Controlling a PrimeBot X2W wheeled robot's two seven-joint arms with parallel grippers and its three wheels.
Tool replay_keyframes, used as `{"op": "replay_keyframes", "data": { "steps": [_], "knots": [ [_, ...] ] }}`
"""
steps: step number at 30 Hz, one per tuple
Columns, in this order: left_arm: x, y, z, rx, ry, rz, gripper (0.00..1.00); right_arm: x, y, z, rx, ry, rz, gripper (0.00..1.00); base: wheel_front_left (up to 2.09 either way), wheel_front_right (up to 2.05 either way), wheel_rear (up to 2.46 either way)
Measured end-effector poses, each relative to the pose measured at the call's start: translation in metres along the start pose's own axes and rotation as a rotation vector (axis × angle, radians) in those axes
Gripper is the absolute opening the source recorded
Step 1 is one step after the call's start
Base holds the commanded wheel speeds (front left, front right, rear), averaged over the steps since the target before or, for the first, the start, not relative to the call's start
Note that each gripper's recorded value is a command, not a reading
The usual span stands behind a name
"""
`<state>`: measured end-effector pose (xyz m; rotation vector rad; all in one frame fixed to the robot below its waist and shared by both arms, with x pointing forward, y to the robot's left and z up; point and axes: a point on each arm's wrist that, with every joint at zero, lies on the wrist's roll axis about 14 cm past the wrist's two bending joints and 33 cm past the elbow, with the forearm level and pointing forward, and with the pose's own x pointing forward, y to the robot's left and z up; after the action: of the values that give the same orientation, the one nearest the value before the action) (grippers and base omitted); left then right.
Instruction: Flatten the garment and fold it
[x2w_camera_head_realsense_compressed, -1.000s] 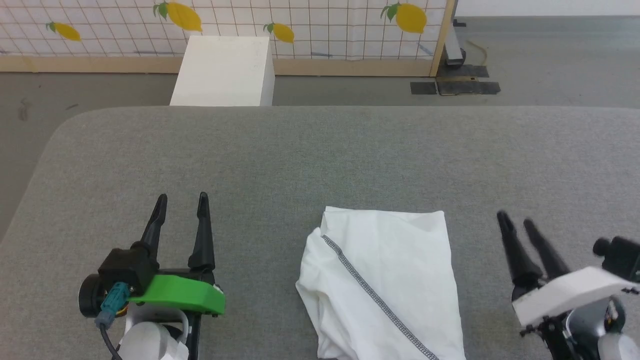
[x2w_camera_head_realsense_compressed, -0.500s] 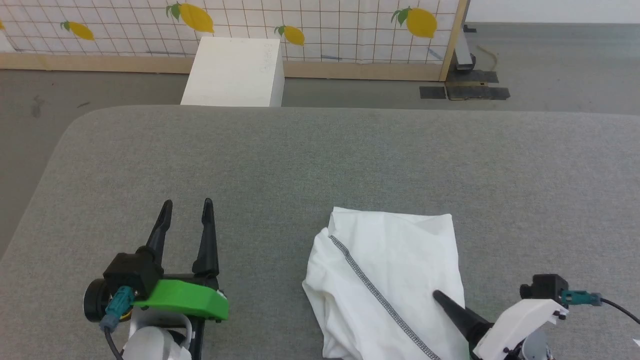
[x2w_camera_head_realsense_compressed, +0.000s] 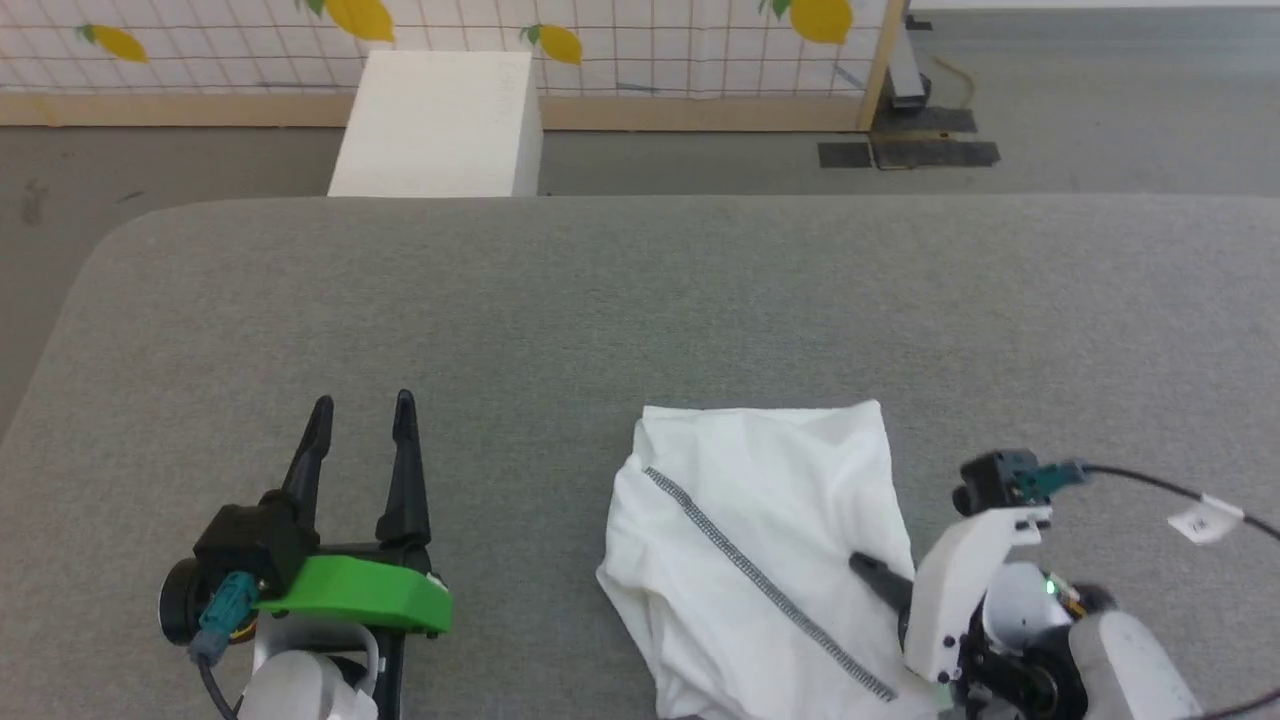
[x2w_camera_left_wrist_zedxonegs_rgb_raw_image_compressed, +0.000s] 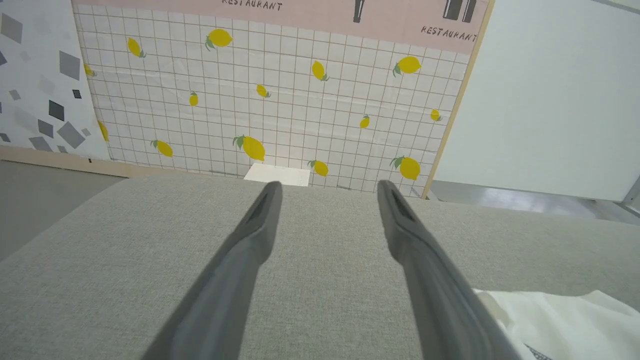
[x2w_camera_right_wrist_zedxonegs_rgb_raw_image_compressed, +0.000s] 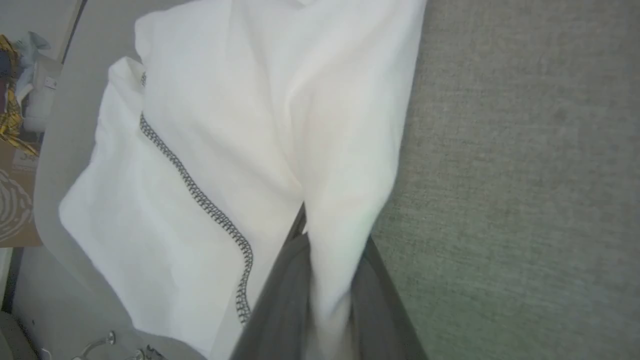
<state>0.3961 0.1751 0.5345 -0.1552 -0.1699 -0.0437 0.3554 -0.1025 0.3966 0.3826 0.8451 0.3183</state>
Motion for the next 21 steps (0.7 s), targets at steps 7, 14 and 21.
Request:
{"op": "replay_keyframes", "data": {
  "steps": [7, 14, 21],
  "knots": [
    [0.020, -0.025, -0.006, -0.021, -0.003, -0.068, 1.00, -0.028, -0.041, 0.040, -0.368, 0.000, -0.206, 0.00, 0.00, 0.00, 0.00],
    [0.056, -0.067, -0.007, -0.023, -0.040, -0.187, 1.00, -0.085, -0.127, 0.083, -0.517, -0.031, -0.496, 0.00, 0.00, 0.00, 0.00],
    [0.092, -0.108, -0.024, -0.032, -0.049, -0.311, 1.00, -0.128, -0.201, 0.103, -0.516, -0.052, -0.720, 0.00, 0.00, 0.00, 0.00]
  ]
}}
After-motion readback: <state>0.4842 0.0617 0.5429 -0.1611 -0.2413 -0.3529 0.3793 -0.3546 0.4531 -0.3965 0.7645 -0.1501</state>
